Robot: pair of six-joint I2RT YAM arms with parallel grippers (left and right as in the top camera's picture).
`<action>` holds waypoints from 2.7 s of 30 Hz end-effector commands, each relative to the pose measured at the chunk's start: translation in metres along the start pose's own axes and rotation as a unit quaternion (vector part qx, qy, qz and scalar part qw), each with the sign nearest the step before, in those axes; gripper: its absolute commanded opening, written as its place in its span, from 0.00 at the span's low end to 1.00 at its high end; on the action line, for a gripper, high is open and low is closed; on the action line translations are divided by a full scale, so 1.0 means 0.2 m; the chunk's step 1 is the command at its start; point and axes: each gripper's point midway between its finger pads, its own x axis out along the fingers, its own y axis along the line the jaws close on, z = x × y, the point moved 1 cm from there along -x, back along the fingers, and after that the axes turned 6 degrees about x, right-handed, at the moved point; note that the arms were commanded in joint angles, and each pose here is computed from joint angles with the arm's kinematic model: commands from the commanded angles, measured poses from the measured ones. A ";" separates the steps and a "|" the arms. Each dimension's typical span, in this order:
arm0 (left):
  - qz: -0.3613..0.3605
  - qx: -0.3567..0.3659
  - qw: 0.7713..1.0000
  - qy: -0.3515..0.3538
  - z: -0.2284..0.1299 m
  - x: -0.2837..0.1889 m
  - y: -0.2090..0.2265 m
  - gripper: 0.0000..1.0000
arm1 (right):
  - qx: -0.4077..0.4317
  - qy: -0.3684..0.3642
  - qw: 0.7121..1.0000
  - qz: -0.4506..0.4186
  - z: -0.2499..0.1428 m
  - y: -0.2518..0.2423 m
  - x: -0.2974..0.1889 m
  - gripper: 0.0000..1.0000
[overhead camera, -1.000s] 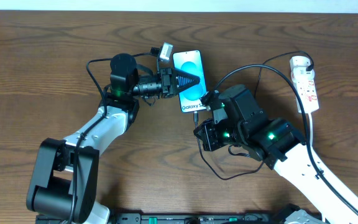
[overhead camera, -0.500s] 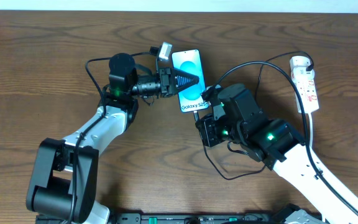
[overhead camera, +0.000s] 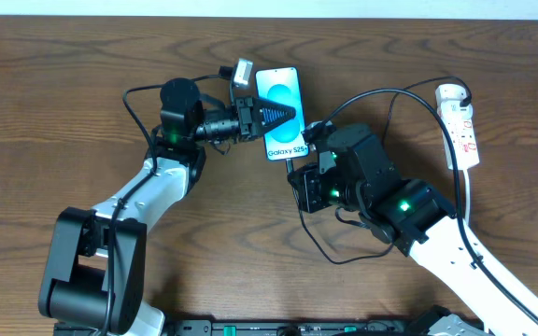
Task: Plug charger to phone and switch on socket
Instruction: 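Align the plug with the port while the left gripper holds the phone, then push the USB-C plug into the phone's port with the right gripper, then open the right gripper and withdraw it to the right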
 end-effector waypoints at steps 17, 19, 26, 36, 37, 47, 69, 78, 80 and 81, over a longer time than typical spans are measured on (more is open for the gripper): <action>-0.025 0.031 0.999 0.037 -0.06 0.04 -0.06 0.07 | 0.002 -0.068 0.997 -0.044 0.08 -0.02 -0.26 0.35; -0.011 0.031 0.999 0.014 -0.02 0.04 -0.04 0.07 | -0.004 -0.094 0.995 -0.026 0.08 0.02 -0.38 0.35; 0.042 -0.009 0.998 -0.035 0.04 0.03 0.07 0.07 | -0.017 -0.099 0.992 -0.080 0.02 -0.05 -0.35 0.39; 0.053 -0.035 0.998 -0.029 0.02 0.03 0.11 0.07 | -0.020 -0.040 0.992 -0.114 -0.03 -0.09 -0.03 0.40; 0.053 -0.035 0.998 -0.029 0.02 0.03 0.11 0.08 | -0.020 -0.037 0.992 -0.116 -0.03 -0.10 -0.01 0.40; 0.039 -0.052 0.998 -0.010 -0.01 0.03 0.08 0.07 | -0.022 -0.086 0.990 -0.110 0.08 -0.07 0.00 0.25; 0.021 -0.066 0.997 0.019 -0.06 0.05 0.05 0.07 | -0.025 -0.095 0.992 -0.076 0.12 0.00 0.07 0.01; 0.013 -0.048 0.998 0.037 -0.11 0.10 0.02 0.08 | -0.031 -0.087 0.992 -0.083 0.10 -0.02 0.03 0.15; 0.015 -0.043 0.998 0.034 -0.11 0.10 0.02 0.07 | -0.025 -0.086 0.992 -0.089 0.08 -0.04 -0.06 0.25; 0.016 -0.043 0.998 0.033 -0.11 0.10 0.02 0.07 | -0.024 -0.089 0.992 -0.090 0.08 -0.04 -0.10 0.29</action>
